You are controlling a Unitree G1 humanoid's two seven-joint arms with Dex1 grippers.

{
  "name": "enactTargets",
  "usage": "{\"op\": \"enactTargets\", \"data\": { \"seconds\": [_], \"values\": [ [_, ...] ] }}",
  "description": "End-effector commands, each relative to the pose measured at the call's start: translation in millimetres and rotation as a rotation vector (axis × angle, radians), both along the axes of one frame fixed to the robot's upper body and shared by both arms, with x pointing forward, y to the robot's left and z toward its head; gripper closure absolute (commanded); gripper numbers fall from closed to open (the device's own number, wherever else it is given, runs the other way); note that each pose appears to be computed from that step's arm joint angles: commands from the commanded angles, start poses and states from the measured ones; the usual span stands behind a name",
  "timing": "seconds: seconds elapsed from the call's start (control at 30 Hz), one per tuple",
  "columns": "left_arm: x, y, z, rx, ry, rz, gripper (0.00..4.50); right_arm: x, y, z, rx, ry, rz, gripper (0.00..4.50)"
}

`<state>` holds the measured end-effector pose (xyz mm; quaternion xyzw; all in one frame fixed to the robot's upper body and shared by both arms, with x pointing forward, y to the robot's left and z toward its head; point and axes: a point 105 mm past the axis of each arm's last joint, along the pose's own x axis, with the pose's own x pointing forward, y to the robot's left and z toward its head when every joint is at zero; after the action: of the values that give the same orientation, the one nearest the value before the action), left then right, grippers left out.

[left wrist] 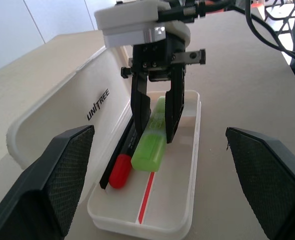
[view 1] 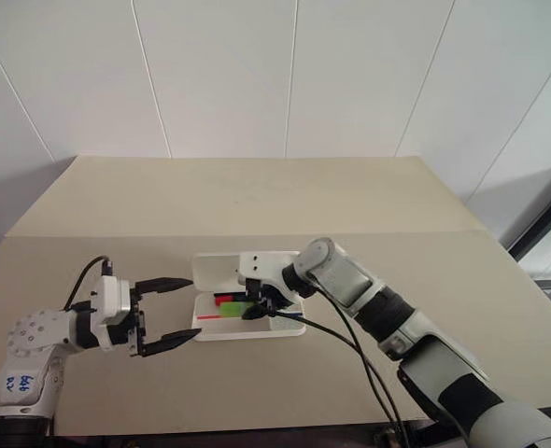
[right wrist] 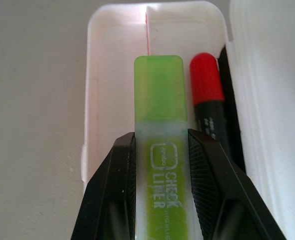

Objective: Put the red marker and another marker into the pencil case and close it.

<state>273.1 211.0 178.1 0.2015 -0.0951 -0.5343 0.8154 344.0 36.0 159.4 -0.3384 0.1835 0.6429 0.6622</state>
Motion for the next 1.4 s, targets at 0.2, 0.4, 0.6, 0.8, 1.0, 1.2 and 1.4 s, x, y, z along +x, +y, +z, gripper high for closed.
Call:
{"op": "enactTargets", "data": {
  "seconds": [0.2, 0.4, 0.6, 0.8, 1.0, 1.2, 1.4],
  "values": [
    [-6, 9, 9, 0.017, -0.049, 0.027, 0.0, -11, 16, 21, 0.022, 0.027, 0.006, 2.66],
    [-5, 9, 9, 0.019, -0.052, 0.028, 0.0, -16, 22, 19, 0.02, 0.033, 0.027, 2.66],
    [-5, 8, 10, 0.021, -0.058, 0.025, 0.0, -19, 33, 17, 0.025, 0.032, 0.036, 2.66],
    [-5, 7, 10, 0.024, -0.06, 0.026, 0.0, -21, 38, 16, 0.029, 0.033, 0.042, 2.66],
    [-5, 7, 10, 0.025, -0.063, 0.029, 0.0, -21, 39, 15, 0.025, 0.034, 0.042, 2.66],
    [-5, 7, 11, 0.024, -0.064, 0.031, 0.0, -20, 39, 14, 0.022, 0.036, 0.038, 0.76],
    [-4, 7, 12, 0.023, -0.067, 0.03, 0.0, -20, 36, 18, 0.031, 0.031, 0.039, 0.02]
  ]
}}
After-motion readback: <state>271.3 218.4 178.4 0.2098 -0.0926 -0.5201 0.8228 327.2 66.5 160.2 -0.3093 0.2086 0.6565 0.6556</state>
